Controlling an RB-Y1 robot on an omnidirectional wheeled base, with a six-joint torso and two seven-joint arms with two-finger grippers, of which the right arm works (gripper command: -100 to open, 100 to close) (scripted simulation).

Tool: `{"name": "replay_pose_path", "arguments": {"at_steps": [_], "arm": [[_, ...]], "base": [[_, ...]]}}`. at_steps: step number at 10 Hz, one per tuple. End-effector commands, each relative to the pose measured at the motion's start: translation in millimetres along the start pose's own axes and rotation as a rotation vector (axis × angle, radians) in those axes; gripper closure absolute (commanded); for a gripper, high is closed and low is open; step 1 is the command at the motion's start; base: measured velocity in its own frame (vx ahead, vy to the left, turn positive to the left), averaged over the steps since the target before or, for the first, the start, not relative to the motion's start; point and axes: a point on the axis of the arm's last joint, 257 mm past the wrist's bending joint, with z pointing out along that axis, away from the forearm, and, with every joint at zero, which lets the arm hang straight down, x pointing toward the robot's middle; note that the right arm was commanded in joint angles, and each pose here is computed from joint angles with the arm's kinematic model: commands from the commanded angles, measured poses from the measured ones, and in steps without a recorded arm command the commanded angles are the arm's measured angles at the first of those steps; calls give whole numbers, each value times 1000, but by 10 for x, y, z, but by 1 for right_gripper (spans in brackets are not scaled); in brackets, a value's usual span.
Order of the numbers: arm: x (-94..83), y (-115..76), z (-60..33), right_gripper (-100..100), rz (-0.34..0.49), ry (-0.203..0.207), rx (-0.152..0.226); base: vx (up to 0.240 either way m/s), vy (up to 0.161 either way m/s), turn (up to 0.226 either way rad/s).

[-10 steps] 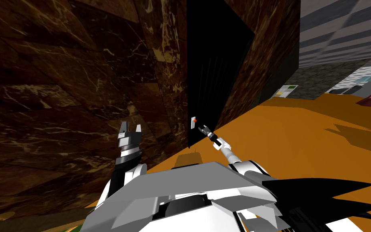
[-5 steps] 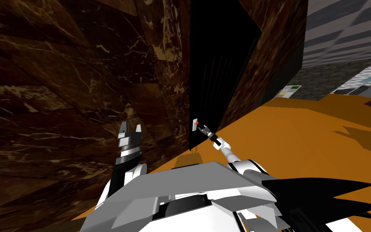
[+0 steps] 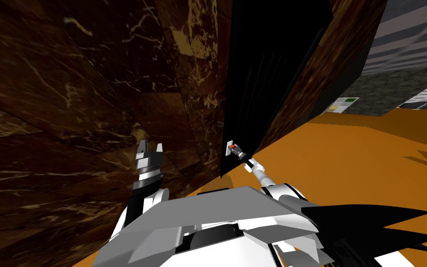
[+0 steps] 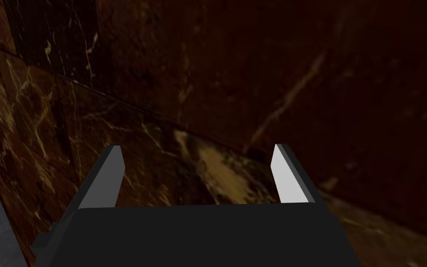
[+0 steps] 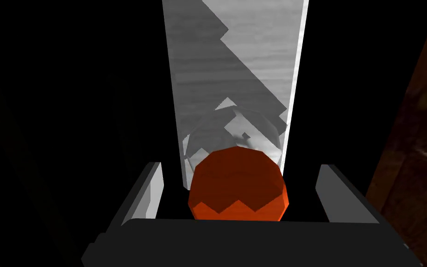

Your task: Pull the door open

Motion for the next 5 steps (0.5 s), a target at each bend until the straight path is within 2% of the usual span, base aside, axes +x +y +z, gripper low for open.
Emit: {"name": "replay_pose_path", "arguments": {"at_steps": [1,2,5], "arm": [[0,0,0,-100,0,0,0],[0,0,0,100,0,0,0],[0,0,0,100,0,0,0]], "base": [[84,27,6],[-12,-5,-13],[-23,-10,6]]}}
